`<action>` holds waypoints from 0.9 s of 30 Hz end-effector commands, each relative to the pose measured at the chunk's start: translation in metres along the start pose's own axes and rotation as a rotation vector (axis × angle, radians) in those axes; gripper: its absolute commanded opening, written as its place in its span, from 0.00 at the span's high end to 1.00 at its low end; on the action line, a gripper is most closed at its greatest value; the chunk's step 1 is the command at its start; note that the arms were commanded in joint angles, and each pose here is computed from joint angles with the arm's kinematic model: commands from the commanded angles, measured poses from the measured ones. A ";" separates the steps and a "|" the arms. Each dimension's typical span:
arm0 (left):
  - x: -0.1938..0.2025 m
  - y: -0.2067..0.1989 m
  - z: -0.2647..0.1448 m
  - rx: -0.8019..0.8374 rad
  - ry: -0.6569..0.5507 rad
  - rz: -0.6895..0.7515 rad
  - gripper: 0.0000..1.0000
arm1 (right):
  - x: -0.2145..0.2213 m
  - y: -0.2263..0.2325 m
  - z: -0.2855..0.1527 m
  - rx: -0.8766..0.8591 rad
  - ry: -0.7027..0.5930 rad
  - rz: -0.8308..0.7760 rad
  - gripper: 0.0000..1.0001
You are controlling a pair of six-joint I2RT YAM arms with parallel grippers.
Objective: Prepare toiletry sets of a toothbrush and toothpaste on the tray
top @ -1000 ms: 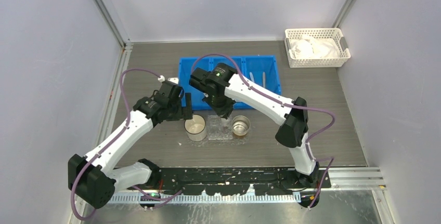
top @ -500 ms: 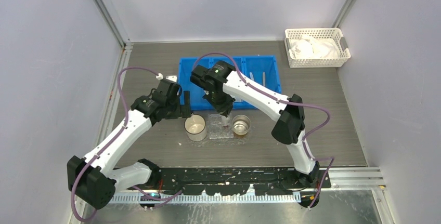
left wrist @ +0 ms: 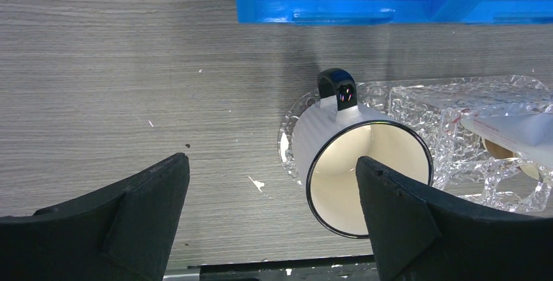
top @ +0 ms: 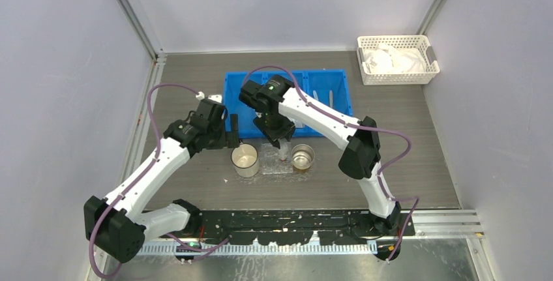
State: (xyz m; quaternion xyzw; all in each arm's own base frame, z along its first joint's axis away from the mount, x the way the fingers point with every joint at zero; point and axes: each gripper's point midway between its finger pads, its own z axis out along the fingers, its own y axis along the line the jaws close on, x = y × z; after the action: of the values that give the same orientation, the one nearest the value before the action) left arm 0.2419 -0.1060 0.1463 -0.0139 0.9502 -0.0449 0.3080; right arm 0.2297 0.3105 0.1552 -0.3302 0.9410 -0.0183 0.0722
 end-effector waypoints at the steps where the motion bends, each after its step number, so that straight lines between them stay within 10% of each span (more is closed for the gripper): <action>1: -0.014 -0.002 -0.012 0.025 -0.047 -0.009 0.00 | -0.014 -0.001 -0.020 -0.020 -0.086 0.002 0.50; 13: -0.015 0.004 -0.016 0.007 -0.057 -0.009 0.00 | -0.073 -0.060 -0.088 -0.019 -0.490 0.291 0.36; 27: -0.020 0.016 -0.032 -0.026 -0.090 0.004 0.00 | -0.169 -0.153 0.030 -0.114 -0.484 0.561 0.36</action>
State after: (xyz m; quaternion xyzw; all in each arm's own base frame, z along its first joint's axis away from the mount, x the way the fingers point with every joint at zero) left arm 0.2355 -0.0935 0.1603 -0.0200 0.9458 -0.0400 0.3218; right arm 0.4356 0.2686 0.1725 -0.0579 0.9568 0.0913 0.2700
